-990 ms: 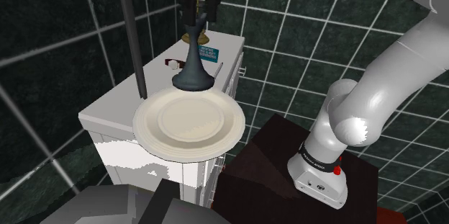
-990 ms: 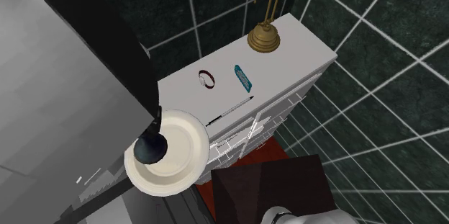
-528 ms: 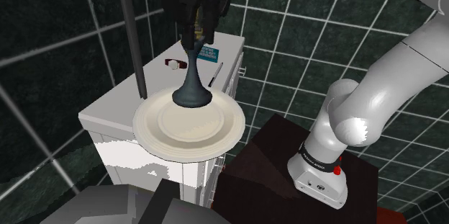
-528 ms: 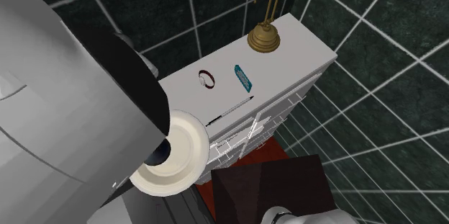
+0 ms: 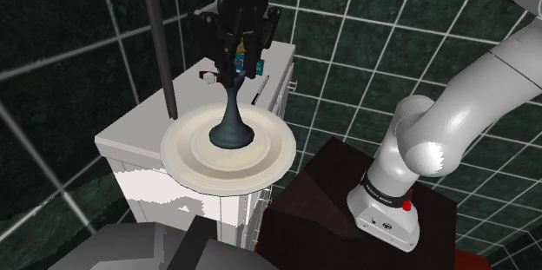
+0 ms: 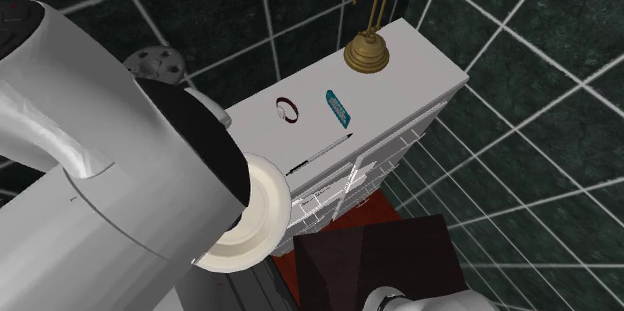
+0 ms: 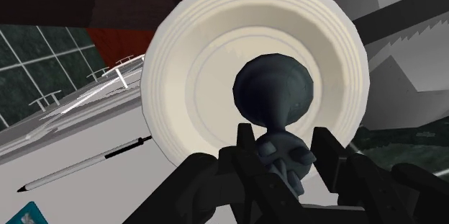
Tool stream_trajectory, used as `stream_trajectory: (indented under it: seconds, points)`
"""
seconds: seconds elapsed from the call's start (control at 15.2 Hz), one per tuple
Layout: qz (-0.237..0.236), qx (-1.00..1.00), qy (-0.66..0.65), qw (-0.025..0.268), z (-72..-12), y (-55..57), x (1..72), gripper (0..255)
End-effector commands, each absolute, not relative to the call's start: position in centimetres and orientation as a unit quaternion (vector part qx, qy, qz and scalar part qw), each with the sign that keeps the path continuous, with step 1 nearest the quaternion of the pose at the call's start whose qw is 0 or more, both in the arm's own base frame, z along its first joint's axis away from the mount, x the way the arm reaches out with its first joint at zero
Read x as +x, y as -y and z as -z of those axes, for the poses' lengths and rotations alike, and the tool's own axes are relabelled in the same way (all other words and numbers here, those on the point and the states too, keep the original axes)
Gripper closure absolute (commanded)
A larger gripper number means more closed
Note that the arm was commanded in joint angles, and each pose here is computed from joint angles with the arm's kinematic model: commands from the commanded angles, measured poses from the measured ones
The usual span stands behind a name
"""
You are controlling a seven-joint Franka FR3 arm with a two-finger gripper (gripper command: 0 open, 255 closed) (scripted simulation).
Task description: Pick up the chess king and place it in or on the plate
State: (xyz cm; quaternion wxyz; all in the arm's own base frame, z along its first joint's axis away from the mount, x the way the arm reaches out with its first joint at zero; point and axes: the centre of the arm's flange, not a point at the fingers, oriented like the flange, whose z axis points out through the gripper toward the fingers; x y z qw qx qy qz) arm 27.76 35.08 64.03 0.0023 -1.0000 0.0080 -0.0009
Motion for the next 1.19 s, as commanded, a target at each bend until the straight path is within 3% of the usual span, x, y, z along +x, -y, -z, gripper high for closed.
stream_trajectory:
  seconds: [0.0,0.59,0.66,0.99,1.12]
  points:
    - [0.001,-1.0,-0.008,0.003,-62.9,-35.1,27.7,255]
    - [0.001,-1.0,-0.008,0.003,-62.1,-35.1,27.7,255]
    - [0.001,-1.0,-0.008,0.003,-62.1,-35.1,27.7,0]
    - [0.001,-1.0,-0.008,0.003,-62.1,-35.1,27.7,0]
    - [0.001,-1.0,-0.008,0.003,-64.7,-35.1,27.7,0]
